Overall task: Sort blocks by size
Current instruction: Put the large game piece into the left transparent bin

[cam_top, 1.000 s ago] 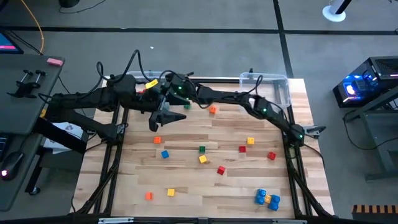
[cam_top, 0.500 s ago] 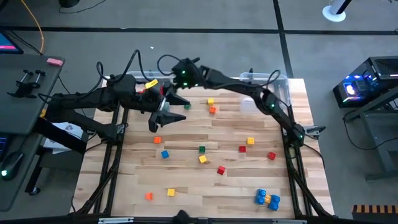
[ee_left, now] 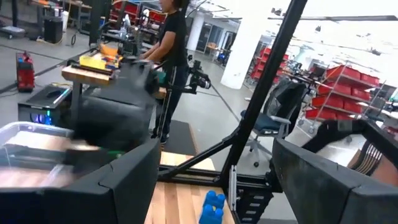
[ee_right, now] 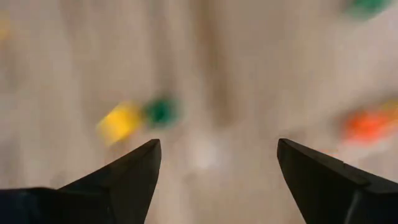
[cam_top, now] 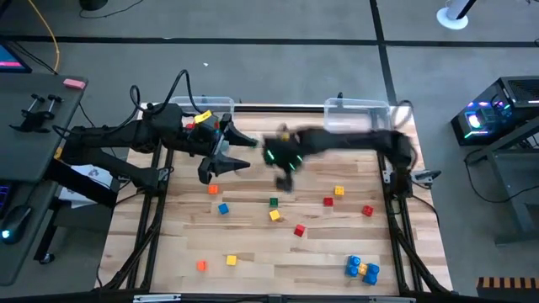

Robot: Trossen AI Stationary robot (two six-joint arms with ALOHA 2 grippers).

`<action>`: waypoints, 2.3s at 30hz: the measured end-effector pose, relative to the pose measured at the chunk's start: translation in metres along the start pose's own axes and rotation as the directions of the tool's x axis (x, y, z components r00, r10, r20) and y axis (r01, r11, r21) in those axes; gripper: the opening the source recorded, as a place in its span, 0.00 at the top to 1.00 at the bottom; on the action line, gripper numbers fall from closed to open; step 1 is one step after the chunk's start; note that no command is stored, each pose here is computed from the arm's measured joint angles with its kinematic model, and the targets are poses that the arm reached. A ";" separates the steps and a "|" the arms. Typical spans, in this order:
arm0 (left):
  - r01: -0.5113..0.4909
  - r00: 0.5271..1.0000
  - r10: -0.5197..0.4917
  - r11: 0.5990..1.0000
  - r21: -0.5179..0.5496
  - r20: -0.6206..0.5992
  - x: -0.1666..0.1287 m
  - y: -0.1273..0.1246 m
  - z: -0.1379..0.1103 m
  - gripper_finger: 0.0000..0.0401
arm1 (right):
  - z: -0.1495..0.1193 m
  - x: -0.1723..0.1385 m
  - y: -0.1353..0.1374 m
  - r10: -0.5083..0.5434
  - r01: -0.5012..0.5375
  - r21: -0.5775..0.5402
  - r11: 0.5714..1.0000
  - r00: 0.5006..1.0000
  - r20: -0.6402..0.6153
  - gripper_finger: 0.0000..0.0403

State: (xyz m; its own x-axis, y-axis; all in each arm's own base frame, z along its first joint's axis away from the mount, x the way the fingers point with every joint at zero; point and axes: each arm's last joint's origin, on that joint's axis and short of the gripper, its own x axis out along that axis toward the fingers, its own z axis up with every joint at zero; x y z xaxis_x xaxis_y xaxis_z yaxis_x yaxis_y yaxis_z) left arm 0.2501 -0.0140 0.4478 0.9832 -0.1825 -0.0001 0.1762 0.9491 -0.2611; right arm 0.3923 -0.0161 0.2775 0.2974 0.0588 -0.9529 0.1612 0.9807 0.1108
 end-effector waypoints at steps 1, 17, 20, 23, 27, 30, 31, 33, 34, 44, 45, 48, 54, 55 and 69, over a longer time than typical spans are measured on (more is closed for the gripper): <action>0.003 1.000 -0.003 1.000 0.005 -0.004 0.000 -0.001 -0.001 0.26 | -0.021 0.004 0.011 0.025 -0.024 0.005 1.000 0.999 -0.036 0.22; -0.222 0.826 0.121 0.968 -0.119 -0.551 0.109 0.063 -0.129 0.26 | -0.215 -0.022 0.025 -0.135 0.135 0.179 0.975 0.991 -0.011 0.22; -0.196 0.772 0.065 0.970 -0.140 -0.633 0.119 0.056 -0.152 0.26 | -0.216 -0.020 0.026 -0.111 0.115 0.161 0.980 0.993 -0.036 0.22; -0.177 0.748 0.049 0.976 -0.129 -0.661 0.123 0.040 -0.164 0.26 | -0.218 -0.017 0.032 0.012 0.025 0.311 0.950 0.993 -0.119 0.22; -0.208 0.752 0.122 0.976 -0.058 -0.647 0.125 0.025 -0.167 0.26 | -0.228 -0.017 0.052 0.157 -0.006 0.574 0.819 0.964 -0.214 0.22; -0.267 0.745 0.198 0.963 -0.014 -0.637 0.124 0.028 -0.168 0.26 | -0.240 -0.019 0.073 0.236 0.030 0.732 0.680 0.937 -0.257 0.22; -0.298 0.737 0.226 0.955 -0.006 -0.637 0.124 0.032 -0.168 0.26 | -0.244 -0.020 0.081 0.249 0.035 0.762 0.647 0.934 -0.254 0.22; -0.361 0.708 0.272 0.933 -0.003 -0.651 0.123 0.044 -0.169 0.26 | -0.253 -0.022 0.096 0.260 0.054 0.832 0.552 0.937 -0.233 0.22; -0.385 0.683 0.287 0.923 0.002 -0.672 0.120 0.050 -0.171 0.26 | -0.256 -0.022 0.104 0.269 0.054 0.865 0.499 0.939 -0.214 0.22; -0.542 0.614 0.324 0.836 -0.085 -0.720 0.078 0.076 -0.225 0.26 | -0.275 0.005 0.172 0.378 0.109 0.935 0.337 0.894 -0.240 0.22; -0.545 0.627 0.318 0.832 -0.109 -0.711 0.074 0.074 -0.230 0.26 | -0.273 0.009 0.175 0.371 0.118 0.935 0.334 0.896 -0.246 0.22; -0.545 0.657 0.296 0.822 -0.165 -0.694 0.063 0.066 -0.240 0.26 | -0.264 0.018 0.180 0.358 0.127 0.940 0.316 0.902 -0.242 0.22; -0.517 0.679 0.272 0.837 -0.181 -0.682 0.055 0.055 -0.243 0.26 | -0.261 0.034 0.181 0.312 0.215 0.931 0.295 0.899 -0.306 0.22; -0.518 0.675 0.272 0.837 -0.178 -0.686 0.055 0.055 -0.244 0.26 | -0.261 0.038 0.180 0.297 0.239 0.928 0.286 0.898 -0.324 0.22; -0.340 0.749 0.162 0.926 -0.162 -0.643 0.053 0.045 -0.229 0.26 | -0.252 0.068 0.177 0.252 0.300 0.922 0.244 0.899 -0.359 0.28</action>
State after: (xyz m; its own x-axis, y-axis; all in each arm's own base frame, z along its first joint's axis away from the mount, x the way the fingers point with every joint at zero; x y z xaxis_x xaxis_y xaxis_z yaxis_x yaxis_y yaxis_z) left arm 0.2997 -0.0395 0.2152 0.7339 -0.1475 -0.6630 -0.1792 0.8995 -0.3984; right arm 0.2041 0.2083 0.1618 -0.0301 0.3669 -0.9298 0.9964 0.0851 0.0013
